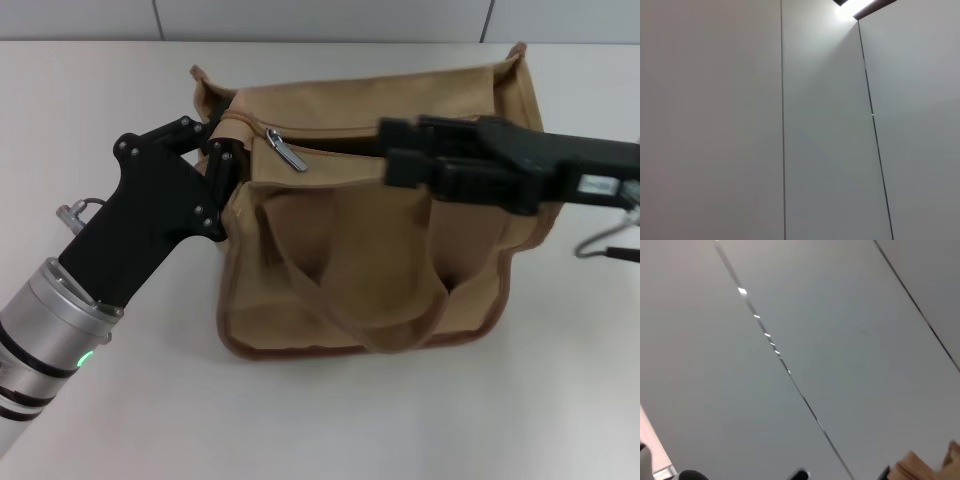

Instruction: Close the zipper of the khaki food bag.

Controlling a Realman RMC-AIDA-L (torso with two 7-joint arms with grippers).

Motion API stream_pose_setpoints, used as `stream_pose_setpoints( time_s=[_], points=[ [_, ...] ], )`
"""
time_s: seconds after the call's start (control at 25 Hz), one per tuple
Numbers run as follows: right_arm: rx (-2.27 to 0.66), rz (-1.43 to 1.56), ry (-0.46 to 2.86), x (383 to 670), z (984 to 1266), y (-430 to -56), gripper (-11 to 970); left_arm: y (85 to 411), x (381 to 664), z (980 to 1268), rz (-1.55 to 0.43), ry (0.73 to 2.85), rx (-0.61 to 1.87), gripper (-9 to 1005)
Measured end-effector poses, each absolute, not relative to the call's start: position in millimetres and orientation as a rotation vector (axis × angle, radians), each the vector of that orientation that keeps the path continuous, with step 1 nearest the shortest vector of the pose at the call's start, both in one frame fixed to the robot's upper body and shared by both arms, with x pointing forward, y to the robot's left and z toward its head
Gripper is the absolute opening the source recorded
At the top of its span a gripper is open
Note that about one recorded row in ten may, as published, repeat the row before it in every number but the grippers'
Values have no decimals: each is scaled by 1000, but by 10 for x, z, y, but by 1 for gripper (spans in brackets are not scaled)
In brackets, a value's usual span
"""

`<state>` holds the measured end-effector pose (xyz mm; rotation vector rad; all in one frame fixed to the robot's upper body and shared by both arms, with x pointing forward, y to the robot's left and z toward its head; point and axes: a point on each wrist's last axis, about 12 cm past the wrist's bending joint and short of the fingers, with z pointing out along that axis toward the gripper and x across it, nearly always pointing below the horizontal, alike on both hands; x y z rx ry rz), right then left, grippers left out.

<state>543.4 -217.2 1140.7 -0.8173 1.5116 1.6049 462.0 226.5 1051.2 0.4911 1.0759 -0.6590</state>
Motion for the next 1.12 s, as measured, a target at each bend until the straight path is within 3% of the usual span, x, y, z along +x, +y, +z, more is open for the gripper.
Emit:
stream_pose_setpoints(
  time_s=[0.32,0.68,1.12],
  points=[
    [-859,1637,1670,5623,11581,-1988,655,2245,4633,10519,-666,1074,492,35],
    [-592,1950,1928,5817,12141,-2331,654,2231,4644,10533,-678,1067,491,40],
    [-450,1972,2206,6001,12007,-2033,652,2172,4683,10571,-705,1047,503,46]
  ],
)
